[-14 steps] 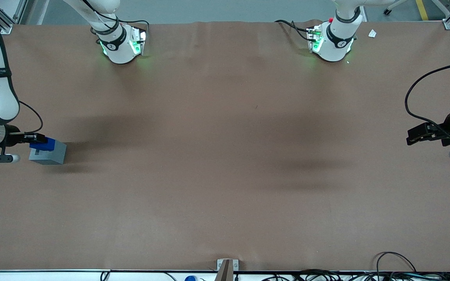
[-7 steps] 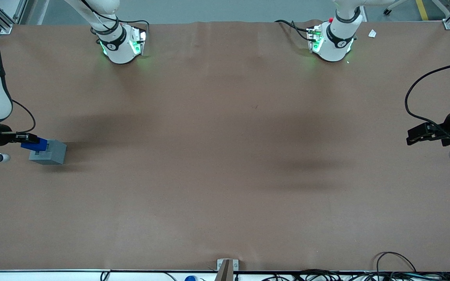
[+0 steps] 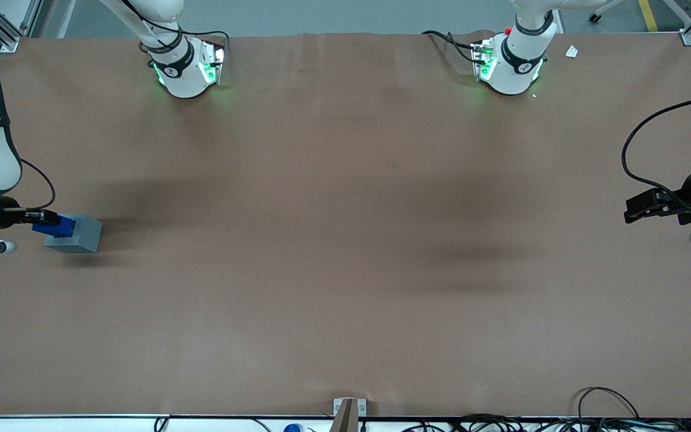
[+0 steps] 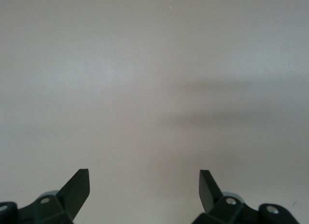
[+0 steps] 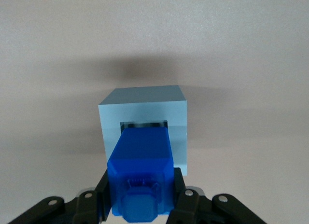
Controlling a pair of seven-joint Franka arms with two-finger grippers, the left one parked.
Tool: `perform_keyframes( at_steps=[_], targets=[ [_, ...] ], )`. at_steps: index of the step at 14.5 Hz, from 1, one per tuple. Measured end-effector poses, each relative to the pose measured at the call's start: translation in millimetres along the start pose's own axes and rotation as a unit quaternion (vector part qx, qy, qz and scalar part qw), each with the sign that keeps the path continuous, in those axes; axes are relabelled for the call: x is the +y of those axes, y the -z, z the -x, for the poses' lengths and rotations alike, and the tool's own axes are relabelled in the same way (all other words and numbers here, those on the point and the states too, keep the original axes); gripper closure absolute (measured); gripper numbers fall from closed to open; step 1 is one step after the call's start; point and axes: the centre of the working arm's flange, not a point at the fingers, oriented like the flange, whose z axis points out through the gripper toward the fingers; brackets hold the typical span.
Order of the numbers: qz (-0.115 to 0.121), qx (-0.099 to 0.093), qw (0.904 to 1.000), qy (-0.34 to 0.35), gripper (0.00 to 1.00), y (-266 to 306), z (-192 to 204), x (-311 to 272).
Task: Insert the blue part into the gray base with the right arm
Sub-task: 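Lower the blue block into the gray base's square opening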
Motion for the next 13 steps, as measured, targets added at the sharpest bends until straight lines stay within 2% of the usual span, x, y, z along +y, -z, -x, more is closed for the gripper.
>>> perform_keyframes(
  at_steps=[13],
  targets=[
    [0.000,-0.001,1.0000,0.001,0.49,-4.9,-1.9,0.0]
  ],
)
